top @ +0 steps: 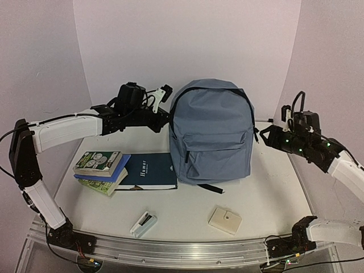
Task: Pack the student bag
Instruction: Unzip the student bag at the center of the board.
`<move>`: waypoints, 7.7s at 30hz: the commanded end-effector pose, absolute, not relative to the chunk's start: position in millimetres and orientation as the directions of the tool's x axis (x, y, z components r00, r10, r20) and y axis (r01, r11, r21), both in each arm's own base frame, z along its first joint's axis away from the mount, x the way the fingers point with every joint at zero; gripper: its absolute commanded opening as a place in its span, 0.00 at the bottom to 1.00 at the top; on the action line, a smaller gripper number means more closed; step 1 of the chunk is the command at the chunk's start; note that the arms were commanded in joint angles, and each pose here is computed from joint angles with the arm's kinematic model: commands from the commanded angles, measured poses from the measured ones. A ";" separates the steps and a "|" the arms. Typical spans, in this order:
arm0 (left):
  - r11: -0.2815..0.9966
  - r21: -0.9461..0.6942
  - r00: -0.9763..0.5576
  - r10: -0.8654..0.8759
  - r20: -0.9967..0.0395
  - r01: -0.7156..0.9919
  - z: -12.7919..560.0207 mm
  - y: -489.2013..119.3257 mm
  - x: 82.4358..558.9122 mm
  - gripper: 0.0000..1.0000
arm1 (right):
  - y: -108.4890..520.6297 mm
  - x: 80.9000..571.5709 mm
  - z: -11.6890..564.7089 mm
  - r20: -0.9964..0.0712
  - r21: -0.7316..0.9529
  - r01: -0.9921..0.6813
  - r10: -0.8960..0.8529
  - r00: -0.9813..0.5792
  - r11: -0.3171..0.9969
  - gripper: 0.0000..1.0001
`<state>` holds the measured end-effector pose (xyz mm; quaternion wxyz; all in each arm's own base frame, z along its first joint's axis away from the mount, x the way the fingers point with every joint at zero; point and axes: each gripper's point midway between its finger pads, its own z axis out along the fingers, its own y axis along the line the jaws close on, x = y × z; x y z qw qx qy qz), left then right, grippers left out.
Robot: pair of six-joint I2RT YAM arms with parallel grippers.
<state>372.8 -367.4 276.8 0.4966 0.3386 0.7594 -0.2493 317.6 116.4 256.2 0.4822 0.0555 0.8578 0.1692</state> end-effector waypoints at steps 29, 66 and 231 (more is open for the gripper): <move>0.615 -0.002 -0.204 0.258 -0.944 0.788 310.9 -366.0 369.7 0.00 | 107.5 323.4 200.2 -0.802 0.299 -0.009 0.246 -0.545 0.954 0.47; 0.625 -0.001 -0.234 0.291 -0.928 0.781 291.2 -371.1 379.4 0.00 | 99.0 344.4 251.6 -0.951 0.230 -0.076 0.207 -0.228 0.970 0.00; 0.531 -0.226 -0.357 0.158 -0.921 0.817 354.1 -356.5 317.6 0.50 | 262.4 276.2 418.6 -0.974 0.183 -0.421 0.107 -0.199 0.889 0.84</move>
